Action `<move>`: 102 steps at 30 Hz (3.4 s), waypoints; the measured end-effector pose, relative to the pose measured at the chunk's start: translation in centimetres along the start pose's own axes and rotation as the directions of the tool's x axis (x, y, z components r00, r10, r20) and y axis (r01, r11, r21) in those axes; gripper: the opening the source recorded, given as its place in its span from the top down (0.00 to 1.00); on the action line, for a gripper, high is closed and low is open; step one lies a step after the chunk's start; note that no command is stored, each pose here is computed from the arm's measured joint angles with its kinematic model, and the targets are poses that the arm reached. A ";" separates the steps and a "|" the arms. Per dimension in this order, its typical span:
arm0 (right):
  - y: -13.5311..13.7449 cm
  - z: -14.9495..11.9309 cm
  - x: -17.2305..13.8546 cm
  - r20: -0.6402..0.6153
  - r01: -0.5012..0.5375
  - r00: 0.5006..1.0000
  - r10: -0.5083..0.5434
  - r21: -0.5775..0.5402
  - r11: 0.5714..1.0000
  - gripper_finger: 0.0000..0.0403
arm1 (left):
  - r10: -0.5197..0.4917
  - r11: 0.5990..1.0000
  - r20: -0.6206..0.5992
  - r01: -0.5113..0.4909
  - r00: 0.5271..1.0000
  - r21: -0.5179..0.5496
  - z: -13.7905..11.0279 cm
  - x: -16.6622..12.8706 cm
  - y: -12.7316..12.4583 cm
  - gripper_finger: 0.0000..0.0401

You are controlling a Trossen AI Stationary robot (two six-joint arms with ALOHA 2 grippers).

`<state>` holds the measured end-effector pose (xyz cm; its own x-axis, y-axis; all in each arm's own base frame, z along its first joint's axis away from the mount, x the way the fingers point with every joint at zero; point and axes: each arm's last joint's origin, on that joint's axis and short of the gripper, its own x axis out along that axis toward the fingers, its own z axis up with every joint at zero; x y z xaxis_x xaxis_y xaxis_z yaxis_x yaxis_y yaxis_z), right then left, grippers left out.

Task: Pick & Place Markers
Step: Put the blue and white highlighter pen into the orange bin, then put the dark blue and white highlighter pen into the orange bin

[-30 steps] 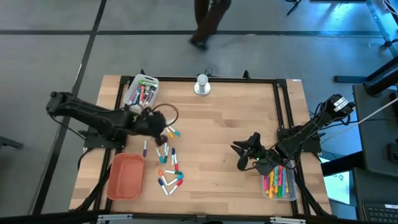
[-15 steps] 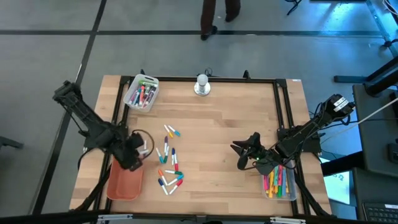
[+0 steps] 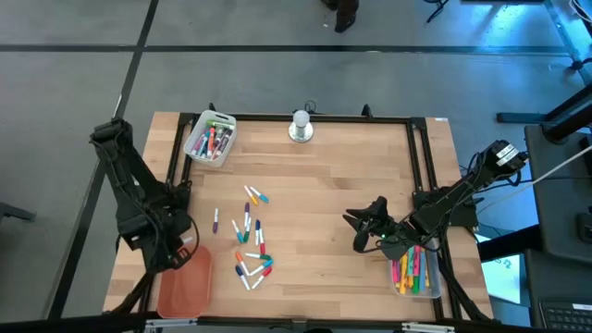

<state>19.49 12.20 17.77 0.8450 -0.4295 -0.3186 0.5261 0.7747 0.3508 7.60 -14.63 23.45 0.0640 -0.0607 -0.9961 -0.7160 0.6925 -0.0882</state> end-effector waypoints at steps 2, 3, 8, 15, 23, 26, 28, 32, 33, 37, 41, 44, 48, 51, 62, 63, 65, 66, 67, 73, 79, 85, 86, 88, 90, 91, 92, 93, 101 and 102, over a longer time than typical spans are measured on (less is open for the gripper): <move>0.0 0.0 0.0 0.000 0.000 1.000 0.000 0.001 1.000 0.74 | 0.003 1.000 0.002 -0.003 1.000 -0.008 -0.2 0.2 -0.1 0.88; 0.0 0.0 0.0 0.000 0.000 1.000 0.000 0.001 1.000 0.74 | 0.010 1.000 0.005 -0.010 1.000 -0.007 -0.3 0.3 -0.2 0.88; 0.0 0.0 0.0 0.004 0.003 1.000 -0.003 0.003 1.000 0.74 | 0.091 0.996 0.054 -0.091 0.994 -0.001 -0.1 0.4 0.4 0.86; -0.1 0.1 0.0 0.036 0.023 0.999 -0.023 0.006 1.000 0.74 | 0.082 0.996 0.067 -0.085 0.994 0.034 -0.1 -1.1 0.2 0.90; 0.0 0.0 0.0 0.014 0.009 1.000 -0.009 0.005 1.000 0.74 | -0.256 0.903 0.141 0.185 0.956 0.387 -1.8 -3.0 -2.1 0.89; 0.0 0.0 0.0 0.009 0.005 1.000 -0.005 0.006 1.000 0.74 | -0.287 0.862 0.167 0.179 0.943 0.474 -2.4 -2.6 -2.7 0.90; 0.0 0.0 0.0 0.009 0.004 1.000 -0.004 0.007 1.000 0.74 | -0.252 0.867 0.147 0.155 0.957 0.473 -2.7 -2.1 -3.0 0.91; 0.0 0.0 0.0 0.008 0.003 1.000 -0.003 0.008 1.000 0.74 | -0.115 0.912 0.049 0.086 0.992 0.402 -3.5 -0.6 -3.5 0.87; 0.0 0.0 0.0 0.008 0.003 1.000 -0.003 0.008 1.000 0.74 | -0.083 0.919 0.033 0.063 0.996 0.389 -3.7 -0.3 -3.6 0.85; 0.0 0.1 0.0 0.018 0.010 1.000 -0.010 0.008 1.000 0.74 | 0.007 0.925 -0.007 -0.004 1.000 0.380 -4.2 1.1 -4.2 0.78; 0.0 0.1 0.0 0.026 0.010 1.000 -0.011 0.015 1.000 0.74 | 0.058 0.922 -0.023 -0.045 0.998 0.384 -4.3 1.8 -4.5 0.72; 0.0 0.2 0.0 0.039 0.019 0.999 -0.019 0.015 1.000 0.74 | 0.096 0.934 -0.022 -0.083 0.995 0.349 -3.9 1.8 -4.4 0.68; -0.1 0.3 0.2 0.042 0.029 0.999 -0.030 0.018 0.999 0.74 | 0.123 0.937 0.032 -0.127 0.992 0.326 -2.7 1.5 -4.0 0.62; -0.3 0.4 0.6 0.028 0.033 0.999 -0.034 0.025 0.999 0.74 | 0.116 0.934 0.121 -0.149 0.986 0.325 -1.7 1.2 -3.9 0.58; -0.4 0.6 1.3 -0.037 0.012 0.999 -0.010 0.042 0.999 0.74 | 0.068 0.920 0.446 -0.229 0.893 0.319 3.0 1.0 -5.0 0.58; -0.4 0.6 1.3 -0.038 0.012 0.999 -0.010 0.043 0.999 0.74 | 0.077 0.931 0.457 -0.228 0.886 0.284 3.5 1.0 -5.1 0.59; -0.4 0.6 1.3 -0.044 0.008 0.999 -0.006 0.047 0.999 0.74 | 0.098 0.955 0.473 -0.216 0.876 0.202 4.6 1.0 -5.2 0.60; -0.4 0.6 1.3 -0.049 0.004 0.999 -0.002 0.047 0.999 0.74 | 0.109 0.967 0.480 -0.204 0.870 0.151 5.1 1.0 -5.2 0.60; -0.4 0.5 1.3 -0.053 0.002 0.999 0.000 0.047 0.999 0.74 | 0.120 0.977 0.484 -0.191 0.867 0.099 5.7 1.0 -5.2 0.61; -0.4 0.5 1.3 -0.068 -0.009 0.998 0.012 0.047 0.999 0.74 | 0.174 0.985 0.433 -0.153 0.885 -0.084 7.6 1.1 -5.0 0.61; -0.4 0.4 1.3 -0.083 -0.018 0.996 0.021 0.041 0.999 0.74 | 0.276 0.961 0.366 -0.242 0.889 -0.136 7.6 2.3 -5.2 0.61; -0.4 0.4 1.2 -0.098 -0.024 0.995 0.028 0.037 0.999 0.74 | 0.386 0.922 0.326 -0.354 0.863 -0.154 6.9 4.7 -6.1 0.61; -0.4 0.4 1.2 -0.098 -0.024 0.995 0.028 0.037 0.999 0.74 | 0.401 0.916 0.331 -0.370 0.855 -0.154 6.9 5.1 -6.2 0.61; -0.4 0.4 1.2 -0.097 -0.024 0.995 0.028 0.039 0.999 0.74 | 0.429 0.903 0.339 -0.401 0.837 -0.151 7.0 5.8 -6.4 0.61; -0.4 0.4 1.2 -0.098 -0.024 0.995 0.028 0.041 0.999 0.74 | 0.456 0.890 0.339 -0.432 0.823 -0.149 7.2 6.4 -6.6 0.61; -0.4 0.4 1.2 -0.098 -0.024 0.995 0.028 0.041 0.999 0.74 | 0.464 0.885 0.341 -0.440 0.817 -0.151 7.2 6.6 -6.6 0.61; -0.4 0.4 1.2 -0.097 -0.024 0.995 0.028 0.041 0.999 0.74 | 0.470 0.882 0.351 -0.442 0.810 -0.161 7.3 6.8 -6.6 0.62; -0.4 0.4 1.2 -0.097 -0.024 0.995 0.028 0.041 0.999 0.74 | 0.470 0.882 0.369 -0.439 0.802 -0.171 7.4 7.0 -6.6 0.62; -0.4 0.4 1.2 -0.097 -0.024 0.995 0.027 0.032 0.999 0.74 | 0.477 0.872 0.293 -0.405 0.829 -0.274 7.7 9.7 -3.6 0.64; -0.4 0.4 1.2 -0.097 -0.023 0.995 0.026 0.031 0.999 0.74 | 0.476 0.867 0.279 -0.393 0.834 -0.306 7.6 10.1 -3.1 0.64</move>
<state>20.36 11.21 17.56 0.8450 -0.3620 -0.3936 0.5092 0.7695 0.3854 15.79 -11.93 13.69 -0.0934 0.4800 -0.8723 -0.8587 0.4046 0.3146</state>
